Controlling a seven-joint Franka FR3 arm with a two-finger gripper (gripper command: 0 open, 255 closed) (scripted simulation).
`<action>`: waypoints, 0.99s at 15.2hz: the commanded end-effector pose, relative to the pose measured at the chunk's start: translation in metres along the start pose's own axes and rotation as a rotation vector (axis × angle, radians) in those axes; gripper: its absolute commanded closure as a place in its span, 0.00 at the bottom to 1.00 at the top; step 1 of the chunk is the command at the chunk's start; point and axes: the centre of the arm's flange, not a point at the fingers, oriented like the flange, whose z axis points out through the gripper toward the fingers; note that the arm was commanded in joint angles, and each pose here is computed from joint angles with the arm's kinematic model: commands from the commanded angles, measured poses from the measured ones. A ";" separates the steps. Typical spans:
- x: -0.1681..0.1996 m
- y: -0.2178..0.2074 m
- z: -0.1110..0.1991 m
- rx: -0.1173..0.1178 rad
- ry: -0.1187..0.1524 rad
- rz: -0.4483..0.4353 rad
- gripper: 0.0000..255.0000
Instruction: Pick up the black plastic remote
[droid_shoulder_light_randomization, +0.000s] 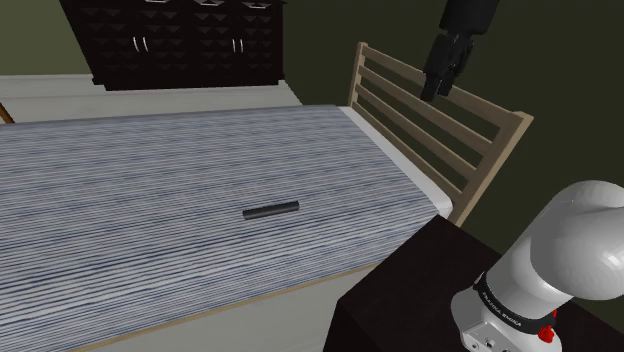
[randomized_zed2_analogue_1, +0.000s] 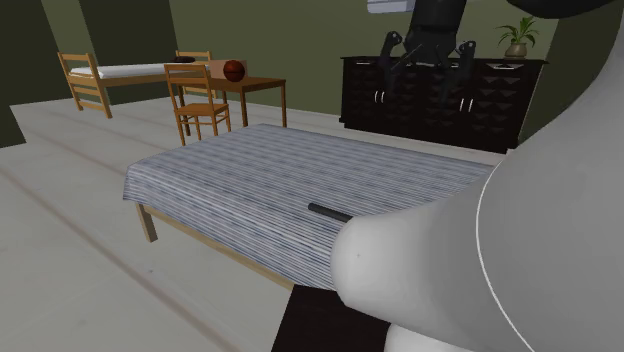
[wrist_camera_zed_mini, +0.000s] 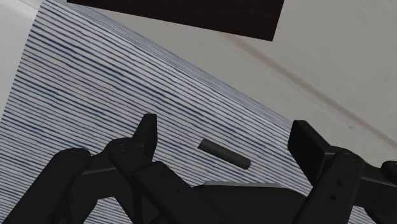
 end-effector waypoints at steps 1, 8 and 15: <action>0.000 0.000 0.000 0.000 0.000 0.000 0.00; 0.061 -0.002 0.069 -0.029 0.002 -0.160 0.00; 0.122 -0.012 0.137 -0.058 0.003 -0.321 0.00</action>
